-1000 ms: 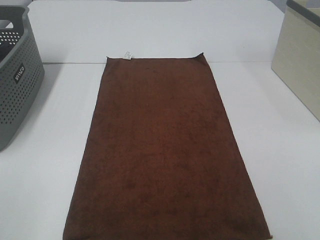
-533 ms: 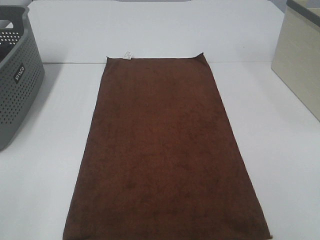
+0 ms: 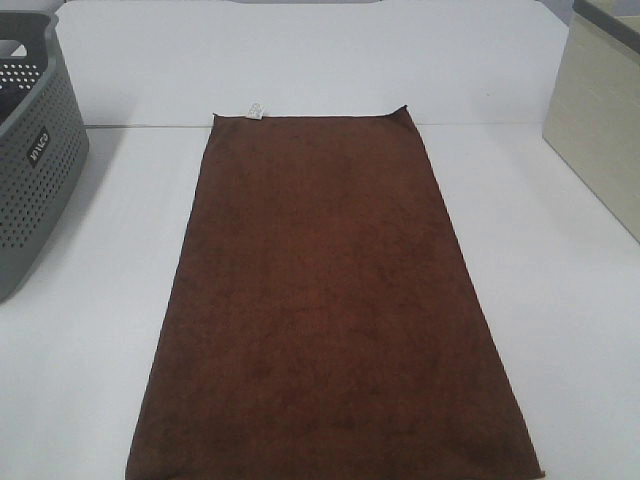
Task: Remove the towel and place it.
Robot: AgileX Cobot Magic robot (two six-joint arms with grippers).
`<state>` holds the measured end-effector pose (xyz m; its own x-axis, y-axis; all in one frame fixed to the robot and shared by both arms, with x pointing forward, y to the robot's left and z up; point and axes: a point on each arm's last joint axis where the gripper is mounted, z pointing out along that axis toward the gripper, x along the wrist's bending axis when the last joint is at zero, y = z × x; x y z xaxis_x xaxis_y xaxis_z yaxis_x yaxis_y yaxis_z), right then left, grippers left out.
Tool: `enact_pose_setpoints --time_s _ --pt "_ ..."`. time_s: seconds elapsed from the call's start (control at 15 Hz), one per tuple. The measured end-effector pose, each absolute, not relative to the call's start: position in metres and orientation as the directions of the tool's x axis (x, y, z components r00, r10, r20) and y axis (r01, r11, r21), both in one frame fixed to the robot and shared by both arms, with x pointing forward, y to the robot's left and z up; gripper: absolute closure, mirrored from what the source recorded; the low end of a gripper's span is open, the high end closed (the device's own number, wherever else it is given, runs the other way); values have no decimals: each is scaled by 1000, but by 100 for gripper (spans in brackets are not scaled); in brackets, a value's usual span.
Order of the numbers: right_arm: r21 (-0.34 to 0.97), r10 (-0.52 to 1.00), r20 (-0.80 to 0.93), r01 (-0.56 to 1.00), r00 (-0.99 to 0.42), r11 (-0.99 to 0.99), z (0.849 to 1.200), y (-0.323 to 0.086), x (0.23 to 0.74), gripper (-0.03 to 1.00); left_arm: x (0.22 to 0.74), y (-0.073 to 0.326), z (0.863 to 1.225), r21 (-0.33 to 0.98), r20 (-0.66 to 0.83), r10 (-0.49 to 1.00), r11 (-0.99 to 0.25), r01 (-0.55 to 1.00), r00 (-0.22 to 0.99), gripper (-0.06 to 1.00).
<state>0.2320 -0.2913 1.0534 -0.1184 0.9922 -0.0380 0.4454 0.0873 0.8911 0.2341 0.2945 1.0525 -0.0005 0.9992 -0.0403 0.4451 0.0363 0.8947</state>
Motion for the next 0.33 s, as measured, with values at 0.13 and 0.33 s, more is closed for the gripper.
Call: enact_pose_setpoints --time_s 0.13,0.33 --pt "891 992 -38 445 -118 87 1053 -291 232 21 234 294 1053 895 -40 999 36 444 -1 4" --pt "891 992 -38 445 -118 87 1053 -291 232 21 234 294 1053 895 -40 999 36 444 -1 4"
